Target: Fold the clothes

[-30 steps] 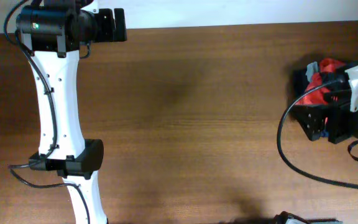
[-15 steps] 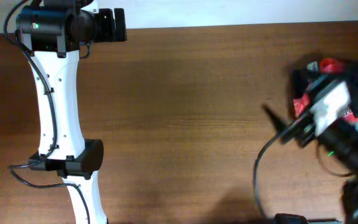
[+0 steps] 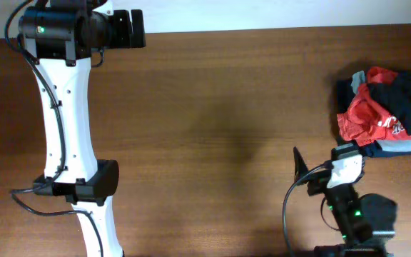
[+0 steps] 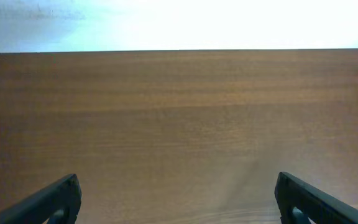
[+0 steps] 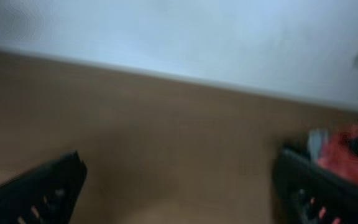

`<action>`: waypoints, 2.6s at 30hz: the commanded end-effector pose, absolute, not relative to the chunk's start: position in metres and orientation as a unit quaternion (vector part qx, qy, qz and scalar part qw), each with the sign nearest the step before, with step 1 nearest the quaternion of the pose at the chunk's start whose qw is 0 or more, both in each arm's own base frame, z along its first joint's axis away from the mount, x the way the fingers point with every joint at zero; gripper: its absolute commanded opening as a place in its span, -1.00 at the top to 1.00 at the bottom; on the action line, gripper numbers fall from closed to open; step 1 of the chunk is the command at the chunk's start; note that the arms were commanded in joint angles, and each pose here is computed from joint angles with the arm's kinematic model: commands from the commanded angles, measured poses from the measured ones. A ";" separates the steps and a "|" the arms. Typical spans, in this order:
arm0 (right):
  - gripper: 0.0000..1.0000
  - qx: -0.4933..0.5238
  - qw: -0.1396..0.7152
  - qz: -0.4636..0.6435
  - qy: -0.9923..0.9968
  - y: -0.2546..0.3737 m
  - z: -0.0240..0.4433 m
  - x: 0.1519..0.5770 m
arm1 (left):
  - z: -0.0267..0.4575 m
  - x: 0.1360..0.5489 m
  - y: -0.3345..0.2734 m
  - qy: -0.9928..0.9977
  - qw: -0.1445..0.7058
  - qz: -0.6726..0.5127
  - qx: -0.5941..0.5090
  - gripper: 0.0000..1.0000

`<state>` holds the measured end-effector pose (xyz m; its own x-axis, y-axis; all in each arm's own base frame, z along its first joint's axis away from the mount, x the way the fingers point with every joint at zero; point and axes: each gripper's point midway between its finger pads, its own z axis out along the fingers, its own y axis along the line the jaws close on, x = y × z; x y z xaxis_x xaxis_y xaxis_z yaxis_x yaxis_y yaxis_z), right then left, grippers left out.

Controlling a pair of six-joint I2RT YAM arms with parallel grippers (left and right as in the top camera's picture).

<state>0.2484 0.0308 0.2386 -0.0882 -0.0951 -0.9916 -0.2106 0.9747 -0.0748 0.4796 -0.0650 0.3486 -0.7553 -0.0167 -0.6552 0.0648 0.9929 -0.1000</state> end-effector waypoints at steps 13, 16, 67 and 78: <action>-0.97 -0.017 0.658 0.015 0.753 0.005 0.155 0.247 | 0.354 0.478 -0.064 0.932 0.357 -0.061 0.018 -0.98; -0.97 0.007 0.663 0.018 0.748 -0.001 0.149 0.246 | 0.354 0.478 -0.064 0.932 0.357 -0.061 0.018 -0.99; -0.97 0.017 0.679 0.006 0.734 -0.007 0.157 0.246 | 0.459 0.413 -0.017 0.876 0.480 0.020 -0.032 -0.98; -0.97 0.017 0.679 0.006 0.734 -0.007 0.157 0.246 | 0.484 0.393 -0.016 0.858 0.512 0.017 -0.030 -0.98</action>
